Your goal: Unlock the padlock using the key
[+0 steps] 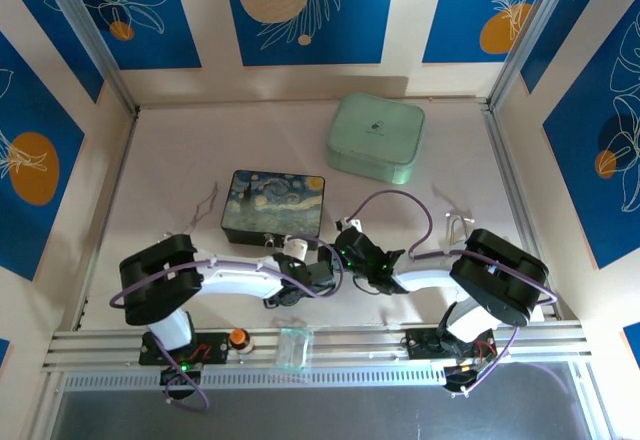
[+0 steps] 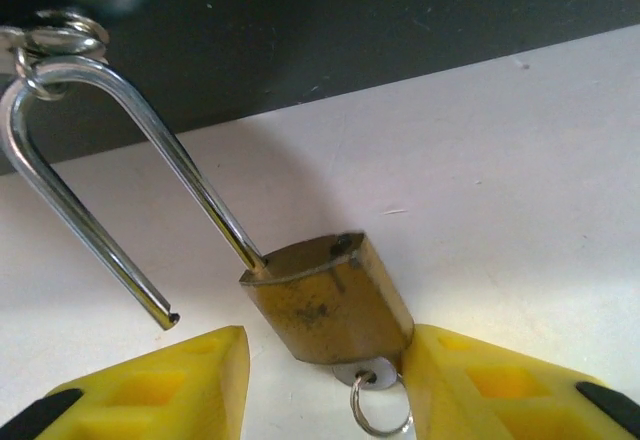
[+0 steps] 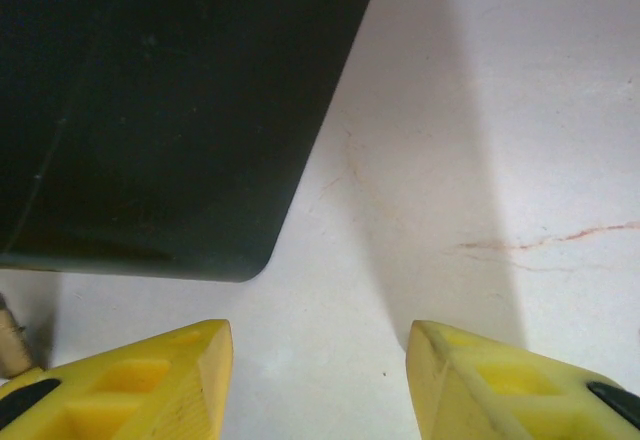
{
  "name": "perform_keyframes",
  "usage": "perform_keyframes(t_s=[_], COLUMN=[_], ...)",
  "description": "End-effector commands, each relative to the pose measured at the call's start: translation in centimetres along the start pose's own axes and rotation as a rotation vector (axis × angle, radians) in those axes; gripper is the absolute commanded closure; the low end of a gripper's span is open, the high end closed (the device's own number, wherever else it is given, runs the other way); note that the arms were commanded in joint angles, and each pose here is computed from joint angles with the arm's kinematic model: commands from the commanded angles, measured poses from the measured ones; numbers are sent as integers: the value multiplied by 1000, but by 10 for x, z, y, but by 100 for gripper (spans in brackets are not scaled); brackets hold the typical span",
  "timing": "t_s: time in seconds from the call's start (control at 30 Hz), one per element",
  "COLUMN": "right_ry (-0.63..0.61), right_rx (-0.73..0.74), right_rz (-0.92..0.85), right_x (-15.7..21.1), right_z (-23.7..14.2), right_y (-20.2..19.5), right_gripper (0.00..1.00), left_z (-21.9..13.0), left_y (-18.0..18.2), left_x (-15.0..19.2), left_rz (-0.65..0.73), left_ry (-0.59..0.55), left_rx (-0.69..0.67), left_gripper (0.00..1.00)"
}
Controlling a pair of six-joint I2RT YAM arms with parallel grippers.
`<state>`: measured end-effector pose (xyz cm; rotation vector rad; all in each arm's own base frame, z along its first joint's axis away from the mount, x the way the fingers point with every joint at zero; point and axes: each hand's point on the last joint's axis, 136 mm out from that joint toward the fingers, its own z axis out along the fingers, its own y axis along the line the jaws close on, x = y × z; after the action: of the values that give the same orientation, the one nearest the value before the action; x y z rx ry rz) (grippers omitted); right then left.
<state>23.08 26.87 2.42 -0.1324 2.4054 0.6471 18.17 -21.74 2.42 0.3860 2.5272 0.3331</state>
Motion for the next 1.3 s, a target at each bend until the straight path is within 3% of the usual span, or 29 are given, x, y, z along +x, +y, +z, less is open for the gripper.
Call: perform_keyframes(t_s=[0.0,0.27,0.4,0.7,0.77,0.83,0.93,1.0,1.27], right_ry=[73,47,35,81,109,147,198,211,223], right_rx=[17,-92,-183,-129,-161,-241,-305,-270,-263], right_rz=[2,-44,-118,-234,-222,-177,-149,-139,-135], right_x=[27,23,24,31,33,33,30,28,24], right_z=[-2,-13,-21,-16,-9,-2,4,10,24], right_y=[-19,0,29,93,104,114,125,121,117], right_gripper=[49,46,47,40,40,41,35,20,24], left_z=[-19,-59,-67,-60,-62,-61,-61,-62,-49], left_y=[-10,-9,3,57,74,92,111,117,139], left_x=[-4,-29,-34,-47,-54,-59,-66,-71,-95], left_rz=[-43,-128,-188,-416,-447,-466,-492,-506,-563], left_ry=[10,-57,-69,-94,-130,-157,-180,-194,-225], left_rx=[100,275,329,441,436,411,383,380,364], left_gripper=[55,52,52,49,39,17,1,1,1])
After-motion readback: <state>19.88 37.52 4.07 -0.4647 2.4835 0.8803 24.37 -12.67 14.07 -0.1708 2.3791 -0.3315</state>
